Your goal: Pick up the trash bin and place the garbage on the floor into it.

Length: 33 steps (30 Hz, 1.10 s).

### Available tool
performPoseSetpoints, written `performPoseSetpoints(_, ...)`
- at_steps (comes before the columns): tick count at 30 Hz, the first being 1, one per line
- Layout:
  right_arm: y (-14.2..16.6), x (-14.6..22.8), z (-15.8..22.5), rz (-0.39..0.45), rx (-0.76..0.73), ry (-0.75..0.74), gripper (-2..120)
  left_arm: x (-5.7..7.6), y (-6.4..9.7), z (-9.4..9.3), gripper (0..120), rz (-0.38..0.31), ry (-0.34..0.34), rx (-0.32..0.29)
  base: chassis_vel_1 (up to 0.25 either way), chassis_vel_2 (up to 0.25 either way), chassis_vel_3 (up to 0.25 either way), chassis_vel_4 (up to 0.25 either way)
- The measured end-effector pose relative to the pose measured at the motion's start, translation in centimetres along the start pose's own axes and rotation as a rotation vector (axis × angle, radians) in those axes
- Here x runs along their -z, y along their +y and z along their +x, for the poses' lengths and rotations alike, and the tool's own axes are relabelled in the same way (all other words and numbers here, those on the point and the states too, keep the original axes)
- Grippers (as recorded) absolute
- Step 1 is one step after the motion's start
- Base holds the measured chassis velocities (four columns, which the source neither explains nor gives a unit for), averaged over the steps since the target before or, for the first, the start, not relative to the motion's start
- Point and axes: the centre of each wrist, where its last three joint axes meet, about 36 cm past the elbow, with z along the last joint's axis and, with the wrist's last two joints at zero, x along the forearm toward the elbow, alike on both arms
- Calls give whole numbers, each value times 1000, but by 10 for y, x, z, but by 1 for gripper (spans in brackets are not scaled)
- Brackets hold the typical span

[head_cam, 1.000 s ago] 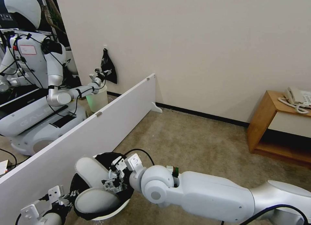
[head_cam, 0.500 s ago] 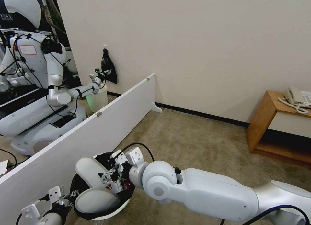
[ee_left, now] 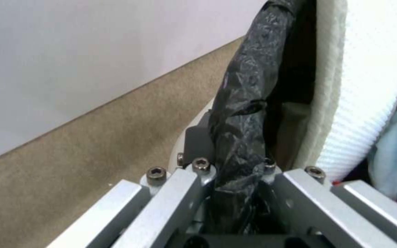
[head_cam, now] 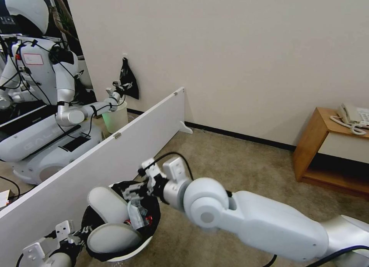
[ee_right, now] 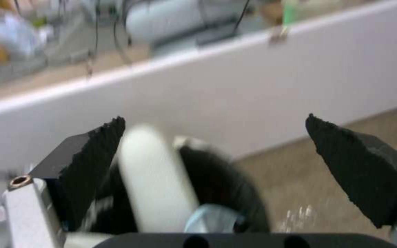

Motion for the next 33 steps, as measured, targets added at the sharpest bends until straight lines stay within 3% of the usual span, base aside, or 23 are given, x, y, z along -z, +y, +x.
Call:
performPoseSetpoints(5,-21,16,26,-59,-26,-167,100,1,1,2,1,1,-4,1,0,0,0,0)
performPoseSetpoints(6,-36,15,36,-79,-45,-268,100,2,1,3,1,1,-7,2,0,0,0,0)
performPoseSetpoints(10,-55,13,47,-99,-75,-405,100,3,2,4,1,2,-9,3,0,0,0,0)
performPoseSetpoints(11,-69,11,54,-117,-102,-497,100,4,3,6,1,3,-12,4,0,0,0,0)
performPoseSetpoints(12,-69,11,54,-117,-102,-497,100,4,3,6,1,3,-12,4,0,0,0,0)
performPoseSetpoints(14,-98,3,61,-91,-187,-689,100,5,4,10,1,3,-17,8,0,0,0,0)
performPoseSetpoints(15,-98,3,61,-91,-187,-689,100,5,4,10,1,3,-17,8,0,0,0,0)
performPoseSetpoints(17,-124,-2,71,-45,-260,-824,100,6,5,12,1,4,-21,11,0,0,0,0)
performPoseSetpoints(22,-149,-7,98,-20,-348,-915,100,7,7,15,1,3,-22,16,0,0,0,0)
performPoseSetpoints(25,-173,-30,119,85,-458,-958,100,7,6,18,1,4,-25,16,0,0,0,0)
performPoseSetpoints(33,-182,-89,150,196,-604,-920,100,7,5,22,1,7,-30,25,0,0,0,0)
